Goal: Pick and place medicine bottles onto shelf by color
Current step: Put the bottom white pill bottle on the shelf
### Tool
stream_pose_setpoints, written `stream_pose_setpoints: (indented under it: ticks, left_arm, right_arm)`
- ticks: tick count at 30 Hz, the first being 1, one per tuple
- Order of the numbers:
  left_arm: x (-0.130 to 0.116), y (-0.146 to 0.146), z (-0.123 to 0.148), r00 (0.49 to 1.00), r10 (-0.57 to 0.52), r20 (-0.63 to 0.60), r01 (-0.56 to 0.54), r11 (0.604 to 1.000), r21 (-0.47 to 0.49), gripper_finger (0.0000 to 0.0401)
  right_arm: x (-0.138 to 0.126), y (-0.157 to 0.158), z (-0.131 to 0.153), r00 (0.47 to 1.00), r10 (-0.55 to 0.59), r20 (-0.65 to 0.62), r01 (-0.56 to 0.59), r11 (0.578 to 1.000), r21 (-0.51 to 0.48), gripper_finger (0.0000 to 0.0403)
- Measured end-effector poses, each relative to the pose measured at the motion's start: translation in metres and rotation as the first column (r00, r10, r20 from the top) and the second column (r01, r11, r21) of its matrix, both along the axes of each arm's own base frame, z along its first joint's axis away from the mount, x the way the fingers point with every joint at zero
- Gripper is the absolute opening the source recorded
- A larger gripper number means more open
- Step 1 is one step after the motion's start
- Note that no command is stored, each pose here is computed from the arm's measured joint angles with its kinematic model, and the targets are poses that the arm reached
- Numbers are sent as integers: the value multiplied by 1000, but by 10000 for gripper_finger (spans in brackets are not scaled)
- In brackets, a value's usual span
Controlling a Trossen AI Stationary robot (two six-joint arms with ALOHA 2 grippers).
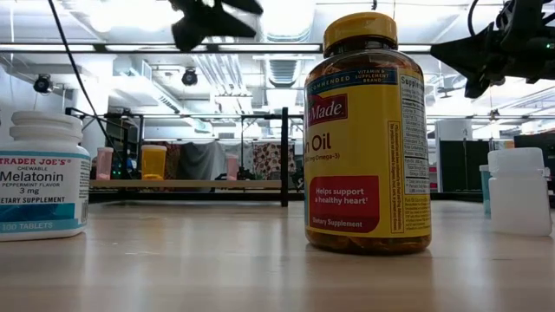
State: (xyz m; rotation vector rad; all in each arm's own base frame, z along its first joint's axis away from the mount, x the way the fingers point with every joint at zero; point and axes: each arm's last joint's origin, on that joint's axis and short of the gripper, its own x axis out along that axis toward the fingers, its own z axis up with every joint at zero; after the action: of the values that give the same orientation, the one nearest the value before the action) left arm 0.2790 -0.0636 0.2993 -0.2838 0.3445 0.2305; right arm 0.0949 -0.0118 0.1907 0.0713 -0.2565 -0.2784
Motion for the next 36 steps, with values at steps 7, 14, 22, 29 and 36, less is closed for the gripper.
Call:
stream_pose_setpoints:
  ticks: [7,14,22,29,36]
  left_arm:
    - [8,-47,1,998,-53,-18,52,997,-52,173]
    - [18,-81,13,962,-117,-246,105,992,-63,173]
    - [10,-99,7,747,-159,-645,86,986,-144,174]
    - [-6,-101,-10,530,-145,-835,34,988,-150,224]
    - [-3,-105,-29,472,-135,-871,83,991,-109,300]
  right_arm:
    - [1,1,-1,998,58,-1,-58,998,19,9]
    - [1,3,-1,992,123,6,-123,992,38,9]
    - [2,5,-4,985,173,-25,-172,984,49,9]
    - [2,5,-4,985,173,-24,-171,984,45,9]
    - [2,5,-4,985,172,-25,-171,984,44,9]
